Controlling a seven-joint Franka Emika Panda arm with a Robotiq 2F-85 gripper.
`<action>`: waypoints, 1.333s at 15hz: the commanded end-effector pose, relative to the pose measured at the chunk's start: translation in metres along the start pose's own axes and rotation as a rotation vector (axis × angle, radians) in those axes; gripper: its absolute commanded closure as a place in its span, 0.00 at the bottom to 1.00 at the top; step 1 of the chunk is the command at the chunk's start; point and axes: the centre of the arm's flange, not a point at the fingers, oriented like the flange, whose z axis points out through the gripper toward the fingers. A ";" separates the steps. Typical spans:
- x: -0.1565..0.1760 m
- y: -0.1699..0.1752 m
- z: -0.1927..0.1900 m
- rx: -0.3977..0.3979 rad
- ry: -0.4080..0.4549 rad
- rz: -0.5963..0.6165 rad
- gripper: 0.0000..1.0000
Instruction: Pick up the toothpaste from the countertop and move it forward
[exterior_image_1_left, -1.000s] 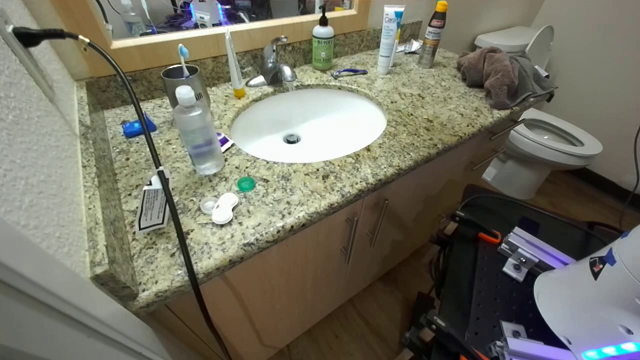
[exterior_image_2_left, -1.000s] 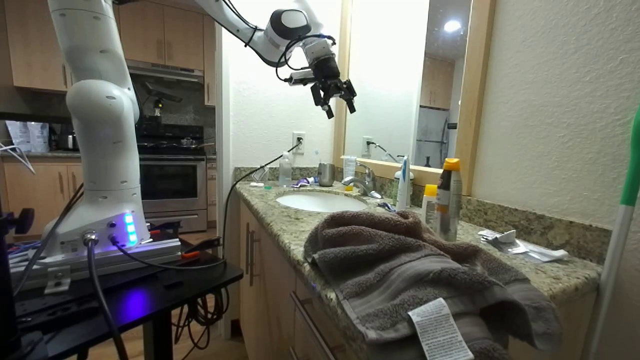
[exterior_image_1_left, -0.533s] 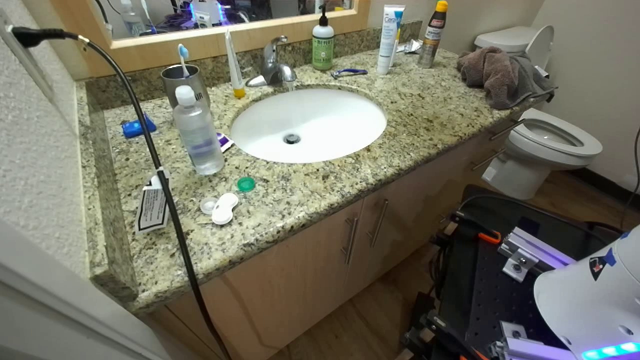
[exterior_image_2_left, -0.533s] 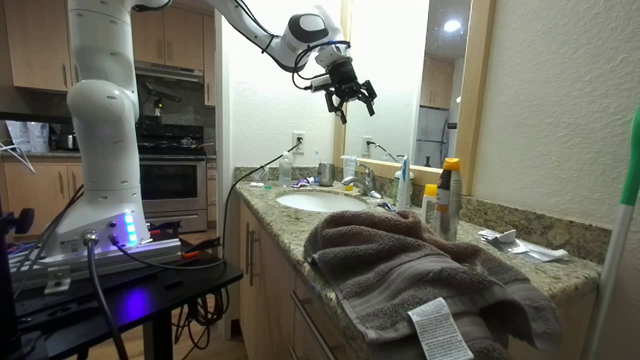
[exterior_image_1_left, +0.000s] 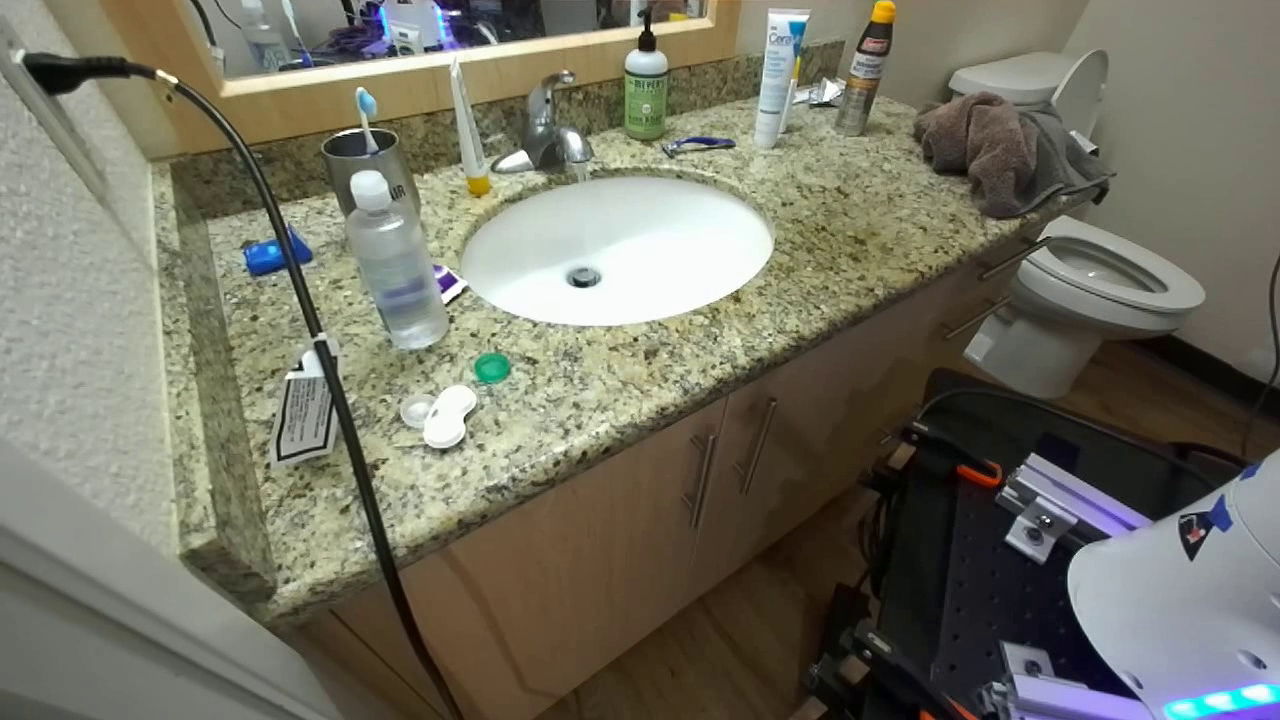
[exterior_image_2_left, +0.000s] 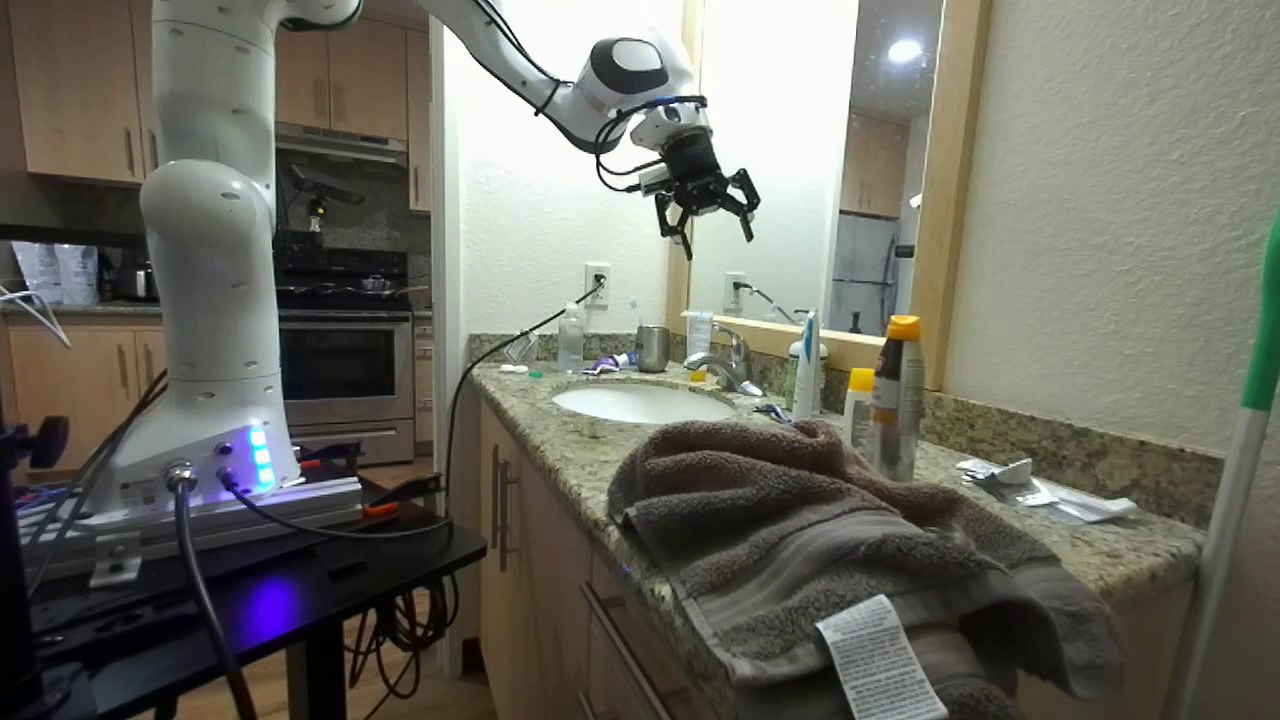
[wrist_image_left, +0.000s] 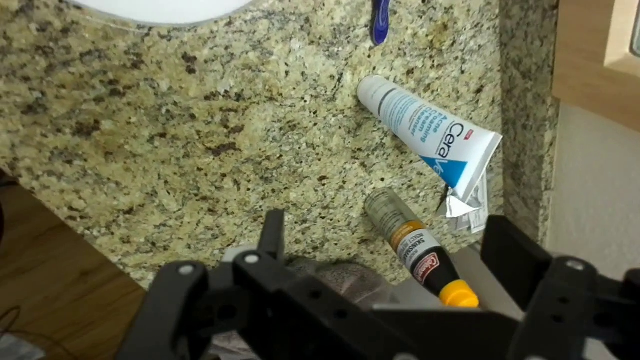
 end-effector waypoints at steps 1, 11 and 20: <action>-0.010 -0.027 0.016 -0.040 0.030 0.196 0.00; 0.041 -0.060 0.040 -0.088 -0.080 0.446 0.00; 0.030 -0.117 0.108 -0.137 -0.111 0.535 0.00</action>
